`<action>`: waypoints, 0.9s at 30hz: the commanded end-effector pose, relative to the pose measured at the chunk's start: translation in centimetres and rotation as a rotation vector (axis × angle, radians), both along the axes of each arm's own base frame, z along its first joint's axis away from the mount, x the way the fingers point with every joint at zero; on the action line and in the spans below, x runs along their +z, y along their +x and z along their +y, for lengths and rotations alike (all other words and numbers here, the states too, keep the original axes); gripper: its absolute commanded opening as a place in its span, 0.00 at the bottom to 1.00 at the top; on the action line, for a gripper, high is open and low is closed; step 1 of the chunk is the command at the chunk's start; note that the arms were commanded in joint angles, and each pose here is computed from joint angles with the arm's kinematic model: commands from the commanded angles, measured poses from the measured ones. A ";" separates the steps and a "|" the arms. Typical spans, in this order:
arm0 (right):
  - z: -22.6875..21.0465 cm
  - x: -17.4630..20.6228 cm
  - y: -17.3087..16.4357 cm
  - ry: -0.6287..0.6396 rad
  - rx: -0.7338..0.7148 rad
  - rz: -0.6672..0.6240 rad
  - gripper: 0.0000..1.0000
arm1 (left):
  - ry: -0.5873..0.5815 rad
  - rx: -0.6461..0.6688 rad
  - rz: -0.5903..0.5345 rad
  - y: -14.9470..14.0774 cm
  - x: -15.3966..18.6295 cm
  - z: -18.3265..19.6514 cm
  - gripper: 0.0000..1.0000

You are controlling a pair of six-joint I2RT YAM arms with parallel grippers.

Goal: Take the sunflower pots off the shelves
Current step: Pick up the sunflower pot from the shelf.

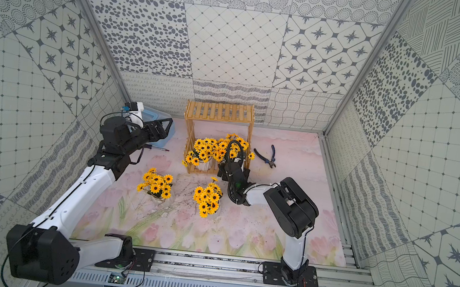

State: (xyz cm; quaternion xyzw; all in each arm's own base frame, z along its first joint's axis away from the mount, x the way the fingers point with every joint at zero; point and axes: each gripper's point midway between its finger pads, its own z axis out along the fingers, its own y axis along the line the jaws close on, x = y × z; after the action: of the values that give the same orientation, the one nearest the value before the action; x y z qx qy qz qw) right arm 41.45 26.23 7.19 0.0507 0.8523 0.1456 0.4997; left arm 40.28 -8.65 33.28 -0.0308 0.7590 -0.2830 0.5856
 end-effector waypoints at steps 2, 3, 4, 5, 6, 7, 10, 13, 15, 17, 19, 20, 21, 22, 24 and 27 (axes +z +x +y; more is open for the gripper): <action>0.6 -0.6 1.0 0.009 0.001 0.012 0.98 | 0.024 0.002 -0.033 0.6 0.8 0.3 0.96; 0.7 -0.7 1.1 0.006 0.000 0.012 0.98 | 0.026 0.002 -0.031 0.6 0.6 0.3 0.96; 0.7 -0.7 1.2 0.005 0.000 0.010 0.98 | 0.026 0.003 -0.031 0.7 0.6 0.3 0.96; 0.8 -0.7 1.3 0.002 0.002 0.008 0.98 | 0.027 0.003 -0.030 0.7 0.6 0.3 0.96; 0.9 -0.7 1.5 0.000 0.003 0.007 0.98 | 0.028 0.005 -0.030 0.8 0.6 0.3 0.96; 1.1 -0.7 1.6 -0.002 0.007 0.006 0.98 | 0.028 0.006 -0.030 0.8 0.5 0.4 0.96; 1.1 -0.5 2.0 -0.013 0.000 -0.003 0.98 | 0.030 0.007 -0.031 0.9 0.5 0.4 0.96; 1.2 -0.3 2.3 -0.026 -0.002 -0.016 0.98 | 0.032 0.011 -0.028 1.0 0.4 0.4 0.96; 1.3 -0.3 2.6 -0.031 0.000 -0.017 0.98 | 0.034 0.012 -0.024 1.1 0.2 0.4 0.96; 1.3 -0.4 2.7 -0.030 0.000 -0.015 0.97 | 0.030 0.010 -0.021 1.2 0.1 0.4 0.96; 1.3 -0.4 2.7 -0.033 0.001 -0.018 0.94 | 0.028 0.008 -0.022 1.2 0.1 0.4 0.96; 1.2 -0.4 2.7 -0.037 0.000 -0.018 0.92 | 0.029 0.009 -0.023 1.2 0.2 0.4 0.96; 1.1 -0.4 2.7 -0.041 -0.002 -0.019 0.91 | 0.028 0.007 -0.023 1.1 0.2 0.3 0.96; 1.1 -0.4 2.7 -0.045 -0.002 -0.019 0.88 | 0.028 0.008 -0.022 1.1 0.1 0.4 0.96; 1.0 -0.5 2.7 -0.054 -0.006 -0.019 0.82 | 0.027 0.008 -0.022 1.1 0.1 0.3 0.96; 1.1 -0.5 2.7 -0.054 0.000 -0.019 0.74 | 0.023 0.007 -0.025 1.1 0.2 0.3 0.96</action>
State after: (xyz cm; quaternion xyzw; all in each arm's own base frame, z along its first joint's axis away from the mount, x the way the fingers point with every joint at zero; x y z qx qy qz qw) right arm 43.15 26.77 5.68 0.0311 0.8634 0.1127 0.4909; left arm 41.14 -8.66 32.11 -0.0343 0.7685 -0.2793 0.5746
